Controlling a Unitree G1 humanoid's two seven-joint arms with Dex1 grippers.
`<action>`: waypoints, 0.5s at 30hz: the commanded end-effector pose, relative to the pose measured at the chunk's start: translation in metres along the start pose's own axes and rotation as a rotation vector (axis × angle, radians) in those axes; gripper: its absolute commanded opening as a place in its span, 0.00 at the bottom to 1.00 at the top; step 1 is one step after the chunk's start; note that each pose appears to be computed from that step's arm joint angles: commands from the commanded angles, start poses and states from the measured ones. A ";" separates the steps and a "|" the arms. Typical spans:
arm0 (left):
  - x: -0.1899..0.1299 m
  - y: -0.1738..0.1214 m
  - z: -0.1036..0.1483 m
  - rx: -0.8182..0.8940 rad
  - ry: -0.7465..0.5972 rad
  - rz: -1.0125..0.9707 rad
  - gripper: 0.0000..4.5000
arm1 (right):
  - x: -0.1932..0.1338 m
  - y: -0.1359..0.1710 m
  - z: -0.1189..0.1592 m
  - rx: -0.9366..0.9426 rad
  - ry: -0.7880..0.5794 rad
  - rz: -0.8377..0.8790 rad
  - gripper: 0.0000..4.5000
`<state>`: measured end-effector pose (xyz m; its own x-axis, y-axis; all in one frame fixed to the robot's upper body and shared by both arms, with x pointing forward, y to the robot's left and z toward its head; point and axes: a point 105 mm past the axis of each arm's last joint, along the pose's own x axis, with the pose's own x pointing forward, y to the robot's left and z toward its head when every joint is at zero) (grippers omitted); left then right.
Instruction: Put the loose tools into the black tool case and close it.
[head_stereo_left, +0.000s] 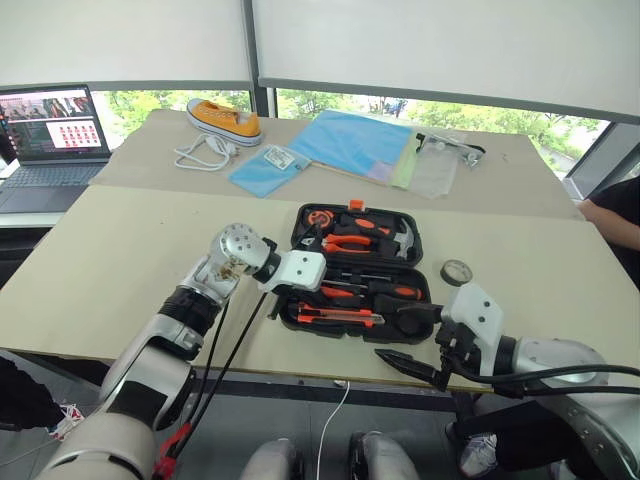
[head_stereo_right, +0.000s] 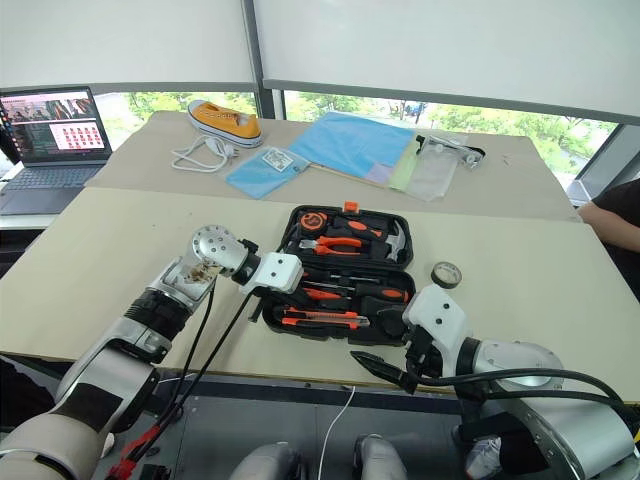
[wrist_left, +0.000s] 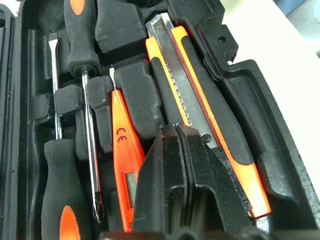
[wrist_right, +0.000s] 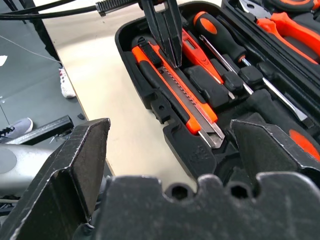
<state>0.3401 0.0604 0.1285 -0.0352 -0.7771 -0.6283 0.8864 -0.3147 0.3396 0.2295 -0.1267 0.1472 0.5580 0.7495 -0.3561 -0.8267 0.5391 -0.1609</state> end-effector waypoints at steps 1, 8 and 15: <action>-0.024 0.010 0.024 -0.108 -0.153 0.044 0.13 | -0.009 -0.009 0.005 -0.022 -0.004 -0.038 1.00; -0.089 0.024 0.058 -0.221 -0.401 0.302 0.65 | -0.045 -0.067 0.001 -0.048 0.096 -0.191 1.00; -0.088 0.003 0.067 -0.257 -0.431 0.293 0.99 | -0.047 -0.155 -0.015 -0.029 0.253 -0.325 1.00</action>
<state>0.3224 0.0948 0.2204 0.0963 -0.9773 -0.1886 0.9793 0.0592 0.1934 0.3201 -0.2416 0.1825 0.7675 0.4537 -0.4529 -0.6130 0.7261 -0.3115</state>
